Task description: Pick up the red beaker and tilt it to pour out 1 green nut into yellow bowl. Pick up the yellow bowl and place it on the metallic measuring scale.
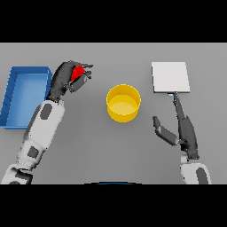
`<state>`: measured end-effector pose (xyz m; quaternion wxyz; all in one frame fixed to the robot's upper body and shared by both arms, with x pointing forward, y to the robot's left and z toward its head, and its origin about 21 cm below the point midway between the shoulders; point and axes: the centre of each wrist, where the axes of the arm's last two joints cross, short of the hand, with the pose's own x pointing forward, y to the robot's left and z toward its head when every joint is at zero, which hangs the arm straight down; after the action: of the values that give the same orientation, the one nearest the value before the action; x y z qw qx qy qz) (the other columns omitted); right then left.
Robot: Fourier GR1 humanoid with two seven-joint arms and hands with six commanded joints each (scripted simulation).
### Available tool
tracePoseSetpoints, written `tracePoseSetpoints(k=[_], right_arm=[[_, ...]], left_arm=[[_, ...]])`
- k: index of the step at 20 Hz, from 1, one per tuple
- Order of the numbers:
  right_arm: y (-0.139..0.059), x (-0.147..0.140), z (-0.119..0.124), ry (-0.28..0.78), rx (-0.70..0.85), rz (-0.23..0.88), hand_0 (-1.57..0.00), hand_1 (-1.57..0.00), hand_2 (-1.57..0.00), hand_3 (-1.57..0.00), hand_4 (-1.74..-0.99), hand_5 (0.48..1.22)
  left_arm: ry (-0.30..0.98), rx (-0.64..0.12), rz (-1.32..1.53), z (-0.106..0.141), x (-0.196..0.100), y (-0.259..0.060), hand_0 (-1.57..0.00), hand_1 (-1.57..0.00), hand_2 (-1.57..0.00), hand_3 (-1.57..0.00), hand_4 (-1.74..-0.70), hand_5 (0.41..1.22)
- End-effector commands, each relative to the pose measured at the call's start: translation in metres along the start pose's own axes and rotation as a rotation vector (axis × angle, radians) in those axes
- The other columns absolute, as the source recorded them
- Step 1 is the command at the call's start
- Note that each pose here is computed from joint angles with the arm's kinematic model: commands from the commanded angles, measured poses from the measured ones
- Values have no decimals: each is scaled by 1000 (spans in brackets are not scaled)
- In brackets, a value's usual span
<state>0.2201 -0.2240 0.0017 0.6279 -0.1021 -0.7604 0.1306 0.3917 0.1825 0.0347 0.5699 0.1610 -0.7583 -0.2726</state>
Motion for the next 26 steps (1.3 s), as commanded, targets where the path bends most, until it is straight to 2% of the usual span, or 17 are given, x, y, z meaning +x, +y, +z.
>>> tracePoseSetpoints(k=[1, 4, 8, 12, 15, 19, 23, 24, 26], right_arm=[[-1, 3, -1, 1, -2, 1, 1, 1, 1, 1, -1092, 661], [-3, 5, 1, -7, 0, -12, 1, 1, 1, 1, -1092, 668], [4, 7, 2, 4, 16, -10, 1, 1, 1, 1, -1096, 670], [0, 6, 2, 0, 17, -8, 1, 1, 1, 1, -1056, 692], [-1, 8, -1, -4, 12, -4, 1, 1, 1, 1, -1068, 689], [2, 7, -1, -11, 18, -27, 1, 1, 1, 1, -1063, 681], [1, 6, -1, 11, 34, -31, 1, 1, 1, 1, -1065, 676], [3, 8, -1, -11, 41, -29, 1, 1, 1, 1, -1067, 684], [4, 7, -3, 13, 44, -30, 1, 1, 1, 1, -1069, 689]], left_arm=[[-9, -38, -61, -2, 6, 0, -1559, -1560, -1560, -1555, -1735, 1136], [-30, -102, -143, -1, 19, -7, -1559, -1560, -1560, -1555, -1735, 1123], [-48, -178, -285, -5, 39, -12, -1564, -1564, -1564, -1561, -1737, 1149], [-127, -323, -602, -28, 68, -16, -1568, -1568, -1568, -1567, -1739, 1177], [-180, -456, -815, -38, 84, -21, -1569, -1570, -1569, -1569, -1740, 1199], [-206, -590, -1064, -52, 108, -34, -1570, -1570, -1570, -1570, -1582, 1212], [-245, -676, -1261, -60, 116, -45, -1571, -1571, -1571, -1571, -1672, 1217], [-249, -690, -1312, -61, 120, -46, -1571, -1571, -1571, -1571, -1685, 1218], [-255, -708, -1416, -63, 122, -53, -1571, -1571, -1571, -1571, -1705, 1219]])
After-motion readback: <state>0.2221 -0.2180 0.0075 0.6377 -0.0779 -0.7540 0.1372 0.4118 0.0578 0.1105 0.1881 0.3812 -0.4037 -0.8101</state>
